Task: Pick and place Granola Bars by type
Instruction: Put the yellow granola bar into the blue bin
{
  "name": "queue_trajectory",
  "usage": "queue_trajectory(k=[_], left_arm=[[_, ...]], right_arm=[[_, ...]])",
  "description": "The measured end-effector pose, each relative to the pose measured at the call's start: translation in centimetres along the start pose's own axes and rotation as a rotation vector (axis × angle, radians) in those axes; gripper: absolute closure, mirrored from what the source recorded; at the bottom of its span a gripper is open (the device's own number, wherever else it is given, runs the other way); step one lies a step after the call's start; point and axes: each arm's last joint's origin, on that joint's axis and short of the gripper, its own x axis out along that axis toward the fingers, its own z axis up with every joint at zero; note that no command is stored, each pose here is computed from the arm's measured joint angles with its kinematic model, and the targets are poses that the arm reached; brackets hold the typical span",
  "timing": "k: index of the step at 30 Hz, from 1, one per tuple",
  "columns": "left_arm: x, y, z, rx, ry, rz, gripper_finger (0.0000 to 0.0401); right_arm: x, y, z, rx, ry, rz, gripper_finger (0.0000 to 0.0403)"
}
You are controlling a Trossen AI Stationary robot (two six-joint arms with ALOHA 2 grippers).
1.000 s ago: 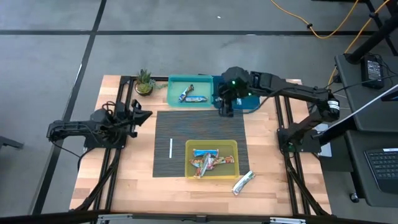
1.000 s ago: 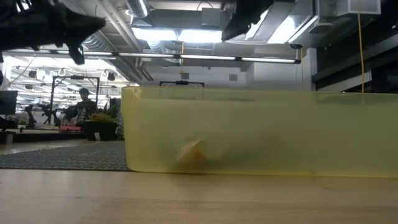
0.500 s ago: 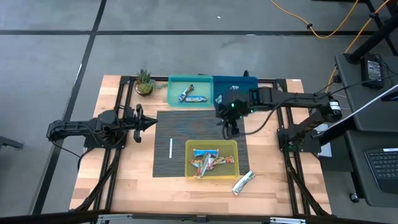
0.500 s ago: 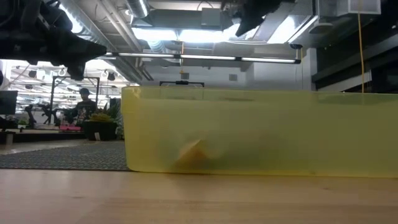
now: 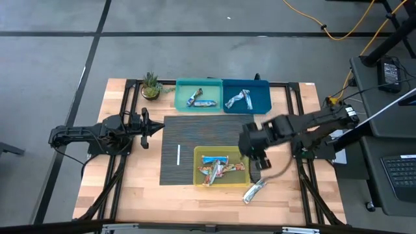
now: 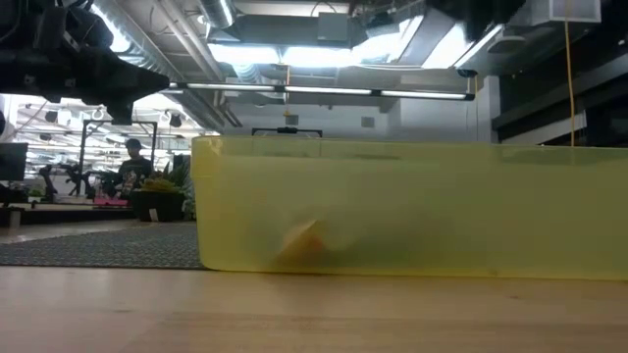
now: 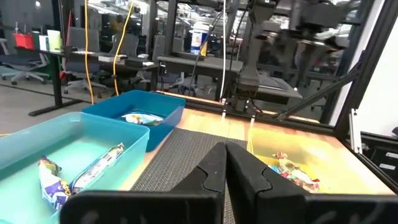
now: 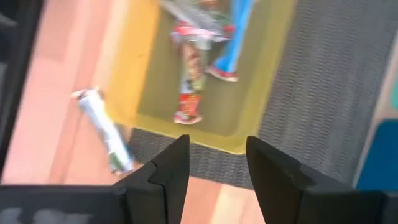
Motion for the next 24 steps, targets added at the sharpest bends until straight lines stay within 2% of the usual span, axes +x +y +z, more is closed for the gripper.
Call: queue_trajectory(k=[7,13,17,24], left_arm=[[0.0,0.0,0.0,0.0,0.001,0.0,0.0397],[0.0,0.0,0.0,0.0,0.001,-0.001,0.0393],[0.0,0.0,0.0,0.0,0.001,-0.001,0.0396],[0.0,0.0,0.0,0.0,0.001,-0.001,0.0393]], right_arm=[[-0.1,4.2,-0.3,-0.088,-0.002,0.048,0.0243],[2.3,7.1,-1.9,-0.136,0.059,0.071,0.0243],[4.9,8.8,-3.3,-0.114,0.084,0.082,0.0243],[7.7,10.5,-4.6,-0.024,0.041,0.111,0.0227]])
